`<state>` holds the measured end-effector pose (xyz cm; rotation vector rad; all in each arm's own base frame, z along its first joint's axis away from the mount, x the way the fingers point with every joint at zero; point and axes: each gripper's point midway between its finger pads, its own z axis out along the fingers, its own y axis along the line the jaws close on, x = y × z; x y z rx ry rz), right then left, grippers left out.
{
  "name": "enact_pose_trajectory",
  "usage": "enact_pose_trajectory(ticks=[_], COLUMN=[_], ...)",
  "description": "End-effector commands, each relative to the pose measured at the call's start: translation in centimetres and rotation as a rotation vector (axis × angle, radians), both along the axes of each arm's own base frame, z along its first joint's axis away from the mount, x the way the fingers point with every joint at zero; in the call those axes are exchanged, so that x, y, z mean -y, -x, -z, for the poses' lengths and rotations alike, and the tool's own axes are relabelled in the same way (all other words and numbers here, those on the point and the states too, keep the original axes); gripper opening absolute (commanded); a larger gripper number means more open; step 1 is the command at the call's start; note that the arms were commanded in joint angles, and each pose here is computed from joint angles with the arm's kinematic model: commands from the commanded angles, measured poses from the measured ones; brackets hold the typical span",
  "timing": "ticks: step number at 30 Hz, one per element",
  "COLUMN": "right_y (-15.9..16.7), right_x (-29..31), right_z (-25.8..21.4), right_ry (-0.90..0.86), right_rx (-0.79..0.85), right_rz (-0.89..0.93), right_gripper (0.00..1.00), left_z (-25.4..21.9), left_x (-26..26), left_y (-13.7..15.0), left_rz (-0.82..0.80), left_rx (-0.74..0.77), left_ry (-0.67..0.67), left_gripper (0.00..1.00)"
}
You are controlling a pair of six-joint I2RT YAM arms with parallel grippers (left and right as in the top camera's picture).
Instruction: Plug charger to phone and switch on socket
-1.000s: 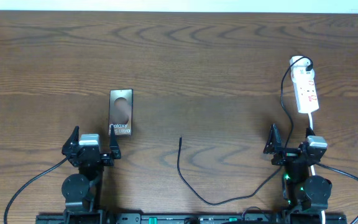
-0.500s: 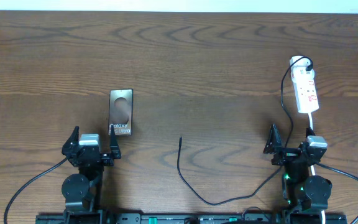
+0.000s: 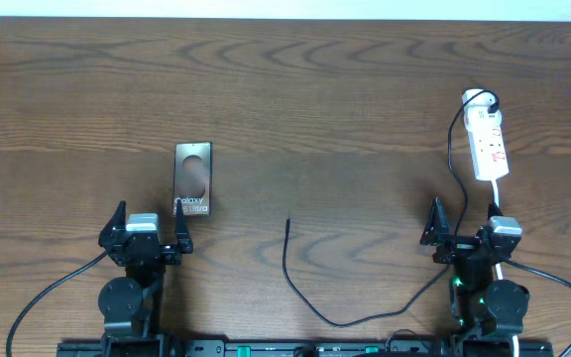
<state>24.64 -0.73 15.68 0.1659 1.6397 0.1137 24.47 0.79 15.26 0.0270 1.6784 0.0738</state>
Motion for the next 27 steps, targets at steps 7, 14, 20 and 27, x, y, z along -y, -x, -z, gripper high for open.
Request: enact_pose_trajectory(ticks=[7,14,20,27], right_y=[0.0,0.0,0.0,0.0], right_x=[0.0,0.0,0.0,0.0], right_z=[0.1,0.1,0.1,0.1], right_ry=[0.015,0.015,0.015,0.015], right_rx=[-0.001,-0.001,-0.001,-0.001], right_rz=[0.003,0.003,0.003,0.003], right_gripper=[0.99,0.99,0.99,0.99], left_z=[1.2,-4.2,-8.3,-13.0], left_x=[-0.1,-0.1,-0.1,0.4], left_y=[0.0,0.5,0.4,-3.5], left_rz=[-0.008,-0.01,-0.009,0.03], left_rx=[-0.032,0.083,0.101,-0.059], left_ry=[-0.005,-0.006,-0.01,0.004], left_gripper=[0.93,0.93,0.93,0.93])
